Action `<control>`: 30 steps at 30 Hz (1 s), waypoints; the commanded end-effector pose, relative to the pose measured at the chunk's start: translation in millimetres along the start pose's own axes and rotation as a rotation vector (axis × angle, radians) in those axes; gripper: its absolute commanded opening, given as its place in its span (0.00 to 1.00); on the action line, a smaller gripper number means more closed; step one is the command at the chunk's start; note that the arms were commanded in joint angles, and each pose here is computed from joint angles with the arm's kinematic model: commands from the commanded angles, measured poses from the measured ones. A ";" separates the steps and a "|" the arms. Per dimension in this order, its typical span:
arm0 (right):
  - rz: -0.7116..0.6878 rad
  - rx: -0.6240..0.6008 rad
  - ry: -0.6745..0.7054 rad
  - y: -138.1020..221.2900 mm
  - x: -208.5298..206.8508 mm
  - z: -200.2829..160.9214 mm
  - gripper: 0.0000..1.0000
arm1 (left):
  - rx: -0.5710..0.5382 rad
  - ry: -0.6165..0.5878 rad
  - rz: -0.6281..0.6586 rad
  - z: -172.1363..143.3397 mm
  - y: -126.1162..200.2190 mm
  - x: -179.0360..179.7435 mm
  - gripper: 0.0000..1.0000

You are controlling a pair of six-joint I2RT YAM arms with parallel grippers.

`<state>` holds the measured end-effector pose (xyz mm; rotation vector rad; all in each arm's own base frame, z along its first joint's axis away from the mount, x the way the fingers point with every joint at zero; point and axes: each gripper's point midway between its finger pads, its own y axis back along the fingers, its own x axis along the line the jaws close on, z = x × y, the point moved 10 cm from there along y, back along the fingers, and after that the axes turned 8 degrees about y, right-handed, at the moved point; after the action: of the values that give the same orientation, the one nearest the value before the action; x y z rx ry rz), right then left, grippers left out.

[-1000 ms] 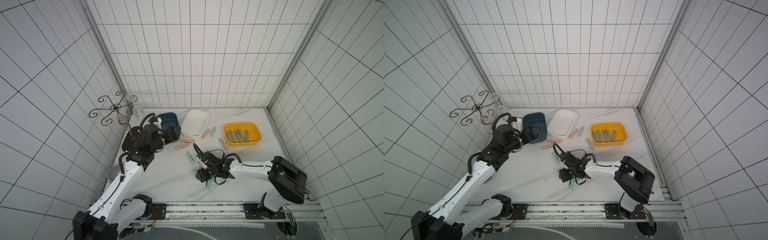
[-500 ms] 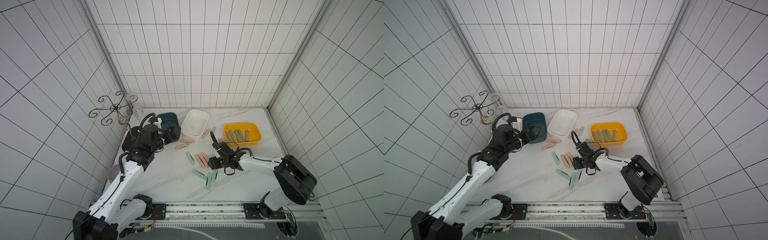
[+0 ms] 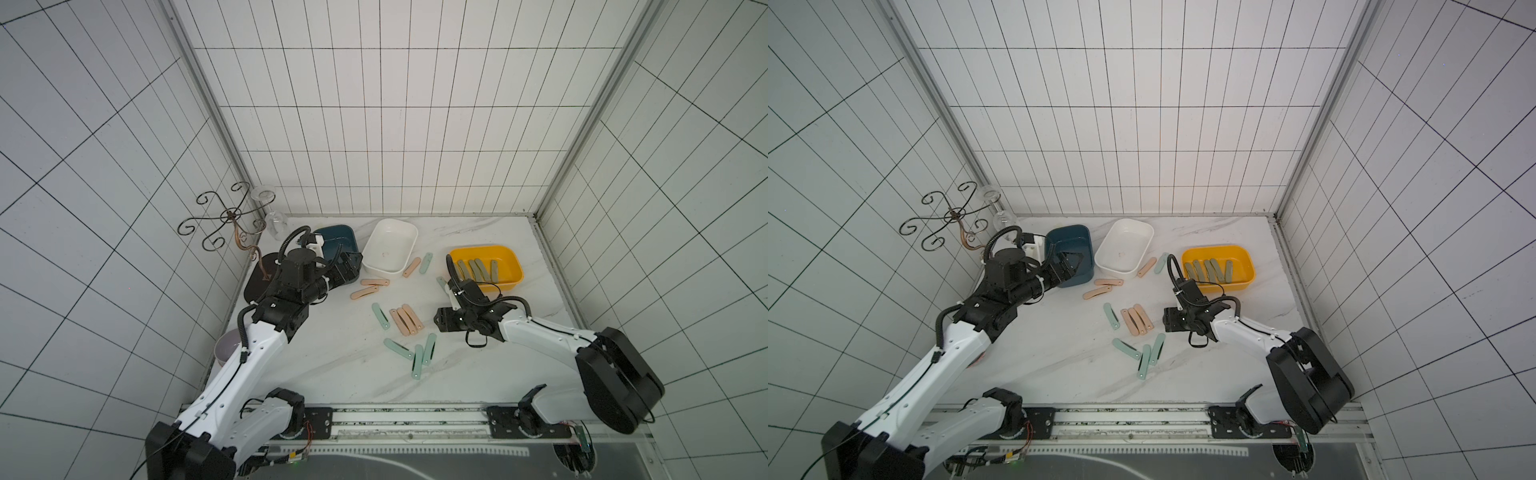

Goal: Place the fruit knives into the storage box by color
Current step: Pick up the fruit knife from the center of the board.

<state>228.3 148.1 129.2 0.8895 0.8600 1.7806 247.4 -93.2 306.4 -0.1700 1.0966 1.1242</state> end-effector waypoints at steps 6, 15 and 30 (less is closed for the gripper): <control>-0.077 0.060 -0.075 -3.5 -30.4 -14.1 0.75 | -0.013 0.005 -0.020 0.0 1.1 0.2 0.97; -0.084 0.035 -0.095 -12.7 -43.0 7.5 0.75 | -0.015 0.004 -0.021 -0.1 1.8 0.1 0.97; 0.031 -0.006 -0.018 -24.2 -19.8 37.7 0.63 | -0.014 0.008 -0.013 -1.2 -0.4 3.3 0.97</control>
<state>268.3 128.6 114.5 0.9121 0.8228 1.7384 247.5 -93.5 301.8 -0.1690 1.1025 1.1218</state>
